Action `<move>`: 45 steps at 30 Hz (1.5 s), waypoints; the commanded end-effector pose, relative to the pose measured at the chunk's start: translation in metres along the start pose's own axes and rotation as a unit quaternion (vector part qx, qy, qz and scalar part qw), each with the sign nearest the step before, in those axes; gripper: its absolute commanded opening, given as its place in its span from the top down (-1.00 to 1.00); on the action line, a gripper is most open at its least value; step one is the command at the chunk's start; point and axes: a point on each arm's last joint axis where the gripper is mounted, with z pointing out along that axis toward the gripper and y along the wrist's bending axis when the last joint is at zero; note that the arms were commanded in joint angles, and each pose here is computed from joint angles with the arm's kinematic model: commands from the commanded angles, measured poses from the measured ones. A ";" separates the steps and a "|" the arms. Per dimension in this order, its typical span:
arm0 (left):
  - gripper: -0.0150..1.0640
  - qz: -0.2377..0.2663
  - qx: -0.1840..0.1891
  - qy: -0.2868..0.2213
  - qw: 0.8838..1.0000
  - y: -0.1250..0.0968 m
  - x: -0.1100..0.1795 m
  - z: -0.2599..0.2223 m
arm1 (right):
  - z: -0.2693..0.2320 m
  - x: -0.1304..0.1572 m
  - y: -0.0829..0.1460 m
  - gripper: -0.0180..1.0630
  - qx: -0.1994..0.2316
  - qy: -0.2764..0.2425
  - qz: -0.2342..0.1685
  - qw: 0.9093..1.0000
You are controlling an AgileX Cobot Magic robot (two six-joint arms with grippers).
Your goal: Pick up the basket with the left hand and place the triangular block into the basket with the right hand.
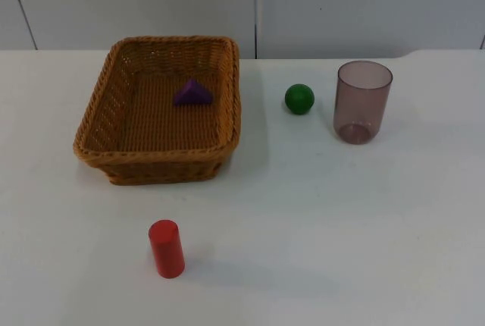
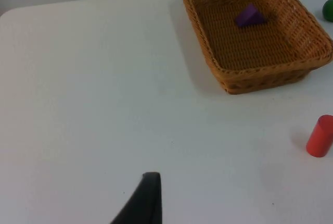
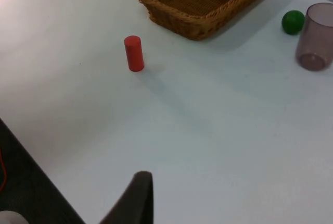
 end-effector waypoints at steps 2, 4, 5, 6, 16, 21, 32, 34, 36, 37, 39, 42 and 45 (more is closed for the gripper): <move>-0.97 0.001 0.006 -0.004 1.000 -0.001 0.000 0.000 | 0.002 0.001 0.001 -0.98 -0.002 -0.004 -0.002 1.000; -0.97 0.001 0.006 -0.004 1.000 -0.001 0.000 0.000 | 0.002 0.001 0.001 -0.98 -0.002 -0.004 -0.002 1.000; -0.97 0.000 0.007 -0.004 1.000 -0.001 0.000 0.000 | 0.002 0.001 0.001 -0.98 -0.002 -0.004 -0.002 1.000; -0.97 -0.001 0.008 -0.004 1.000 -0.001 0.000 0.000 | 0.002 0.001 0.001 -0.98 -0.002 -0.004 -0.002 1.000; -0.97 0.001 0.009 -0.004 1.000 -0.001 0.000 0.000 | 0.002 0.001 0.001 -0.98 0.026 -0.004 0.012 1.000; -0.97 0.001 0.008 -0.004 1.000 -0.001 0.000 0.000 | 0.001 0.001 0.002 -0.98 0.086 -0.003 0.043 0.995; -0.97 0.003 0.003 -0.005 1.000 0.000 0.000 0.000 | 0.001 0.001 0.006 -0.98 0.270 -0.002 0.140 0.953; -0.97 0.003 0.003 -0.005 1.000 0.000 0.000 0.000 | 0.001 0.001 0.006 -0.98 0.280 -0.002 0.145 0.949; -0.97 0.003 0.003 -0.005 1.000 0.000 0.000 0.000 | 0.001 0.001 0.006 -0.98 0.297 -0.001 0.154 0.943; -0.97 0.003 0.003 -0.005 1.000 0.000 0.000 0.000 | 0.001 0.001 0.006 -0.98 0.303 -0.001 0.157 0.940; -0.97 0.003 0.003 -0.005 1.000 0.000 0.000 0.000 | 0.001 0.001 0.006 -0.98 0.307 -0.001 0.159 0.938; -0.97 0.003 0.003 -0.005 1.000 0.000 0.000 0.000 | 0.001 0.001 0.006 -0.98 0.309 -0.001 0.160 0.937; -0.97 0.003 0.003 -0.005 1.000 0.000 0.000 0.000 | 0.001 0.001 0.006 -0.98 0.309 -0.001 0.160 0.937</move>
